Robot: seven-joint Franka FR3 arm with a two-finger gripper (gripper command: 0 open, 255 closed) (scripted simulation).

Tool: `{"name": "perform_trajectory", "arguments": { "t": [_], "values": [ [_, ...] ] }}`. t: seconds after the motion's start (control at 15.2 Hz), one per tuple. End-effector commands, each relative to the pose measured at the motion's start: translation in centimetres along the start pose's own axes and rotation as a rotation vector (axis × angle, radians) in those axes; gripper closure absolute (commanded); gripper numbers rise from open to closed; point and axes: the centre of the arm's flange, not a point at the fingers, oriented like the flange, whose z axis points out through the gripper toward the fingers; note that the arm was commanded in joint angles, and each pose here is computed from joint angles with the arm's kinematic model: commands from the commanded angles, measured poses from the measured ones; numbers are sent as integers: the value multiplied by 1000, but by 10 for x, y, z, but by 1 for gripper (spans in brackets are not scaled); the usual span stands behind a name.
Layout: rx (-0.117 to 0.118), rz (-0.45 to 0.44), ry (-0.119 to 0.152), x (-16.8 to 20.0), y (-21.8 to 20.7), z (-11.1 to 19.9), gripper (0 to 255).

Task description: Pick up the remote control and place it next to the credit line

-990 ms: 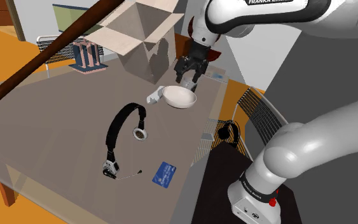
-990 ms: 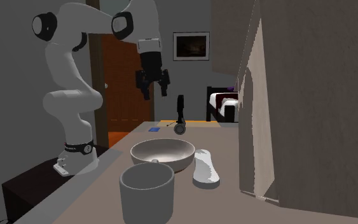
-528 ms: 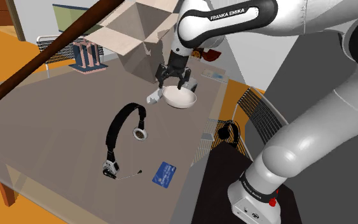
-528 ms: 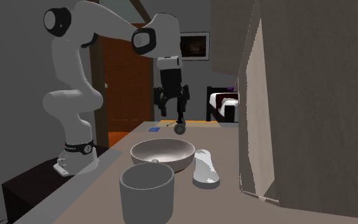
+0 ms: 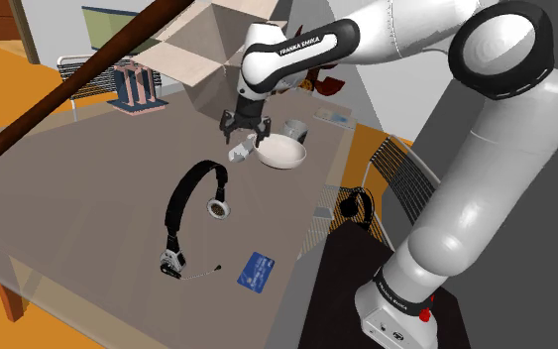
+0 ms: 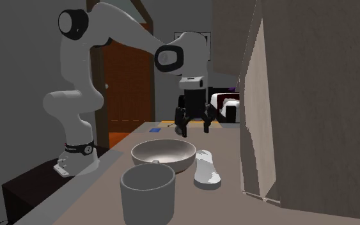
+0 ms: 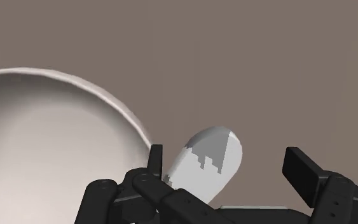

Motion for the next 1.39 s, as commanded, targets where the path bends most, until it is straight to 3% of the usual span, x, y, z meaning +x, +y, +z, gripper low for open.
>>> {"name": "perform_trajectory", "arguments": {
  "t": [0.0, 0.53, 1.06, 1.12, 1.32],
  "values": [
    [-11, 62, -4, 18, -8, 19, 0],
    [-12, 68, -5, 20, -9, 61, 0],
    [-12, 68, -5, 20, -9, 61, 0],
    [-12, 68, -5, 20, -9, 61, 255],
    [-12, 68, -5, 20, -9, 61, 255]
  ]
}}
